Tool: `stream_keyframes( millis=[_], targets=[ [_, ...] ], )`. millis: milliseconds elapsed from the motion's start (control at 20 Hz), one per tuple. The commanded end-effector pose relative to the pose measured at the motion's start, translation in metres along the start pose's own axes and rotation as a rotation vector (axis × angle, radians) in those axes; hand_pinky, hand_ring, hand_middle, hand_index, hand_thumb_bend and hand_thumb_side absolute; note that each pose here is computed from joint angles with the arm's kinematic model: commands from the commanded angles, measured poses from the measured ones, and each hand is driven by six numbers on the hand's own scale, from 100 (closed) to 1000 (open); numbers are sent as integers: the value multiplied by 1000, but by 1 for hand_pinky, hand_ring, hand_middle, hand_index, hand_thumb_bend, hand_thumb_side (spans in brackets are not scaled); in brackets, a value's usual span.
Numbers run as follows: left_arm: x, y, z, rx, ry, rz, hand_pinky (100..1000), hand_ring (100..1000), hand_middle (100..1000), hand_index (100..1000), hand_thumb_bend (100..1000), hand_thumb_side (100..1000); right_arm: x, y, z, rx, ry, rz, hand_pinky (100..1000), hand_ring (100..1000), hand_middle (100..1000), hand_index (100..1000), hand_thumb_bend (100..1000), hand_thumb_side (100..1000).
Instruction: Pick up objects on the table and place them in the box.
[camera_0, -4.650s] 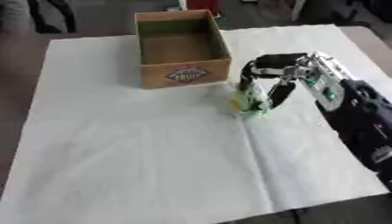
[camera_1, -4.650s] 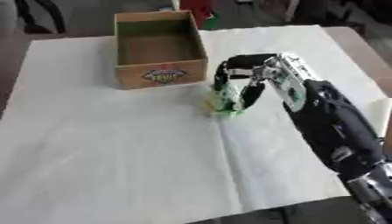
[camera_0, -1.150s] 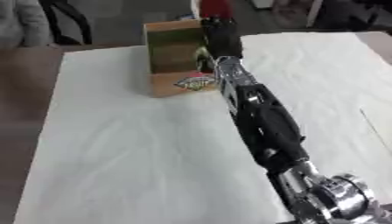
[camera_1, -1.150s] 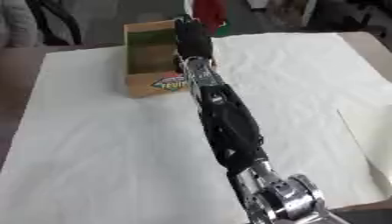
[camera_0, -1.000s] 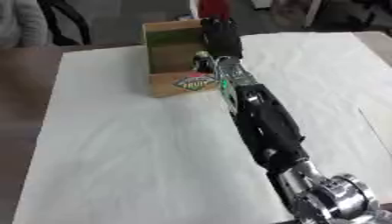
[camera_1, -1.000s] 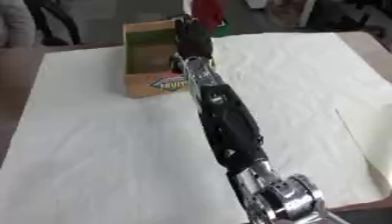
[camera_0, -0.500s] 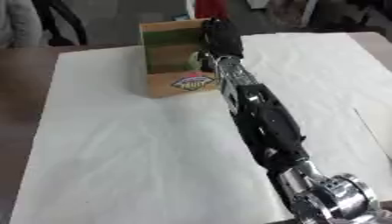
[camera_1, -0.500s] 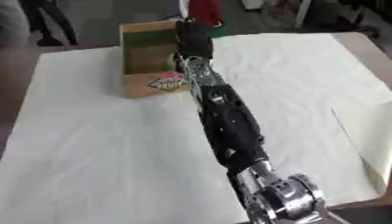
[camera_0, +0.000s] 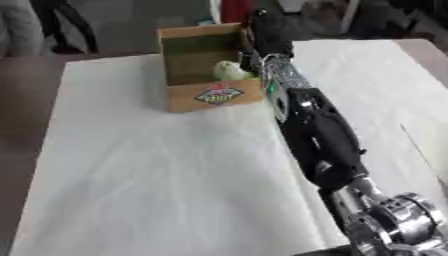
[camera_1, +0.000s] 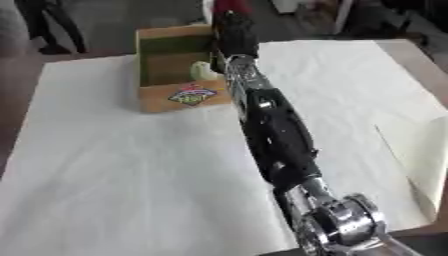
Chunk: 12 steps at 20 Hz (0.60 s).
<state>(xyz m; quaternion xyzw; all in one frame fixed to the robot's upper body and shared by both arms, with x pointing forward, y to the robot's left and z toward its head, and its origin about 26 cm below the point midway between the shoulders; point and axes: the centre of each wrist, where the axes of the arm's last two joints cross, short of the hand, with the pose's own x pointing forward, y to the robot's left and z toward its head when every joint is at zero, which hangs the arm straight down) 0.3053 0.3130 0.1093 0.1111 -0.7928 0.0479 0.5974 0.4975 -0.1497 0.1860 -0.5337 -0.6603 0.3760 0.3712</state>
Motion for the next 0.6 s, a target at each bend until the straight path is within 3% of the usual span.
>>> stream_keyframes(
  millis=[50, 350, 600],
  targets=[
    [6, 4, -2, 7, -22, -9, 759, 648, 617, 609, 198, 437, -24, -28, -11, -75, -52, -39, 705, 642, 543, 672, 164, 100],
    [6, 6, -2, 13, -22, -17, 758, 648, 617, 609, 198, 437, -75, -46, -7, -90, -118, -148, 692, 620, 525, 657, 100, 100],
    [6, 7, -2, 16, -22, -22, 758, 647, 617, 609, 197, 437, -112, -52, 5, -55, -139, -242, 681, 608, 512, 648, 100, 100]
  ],
)
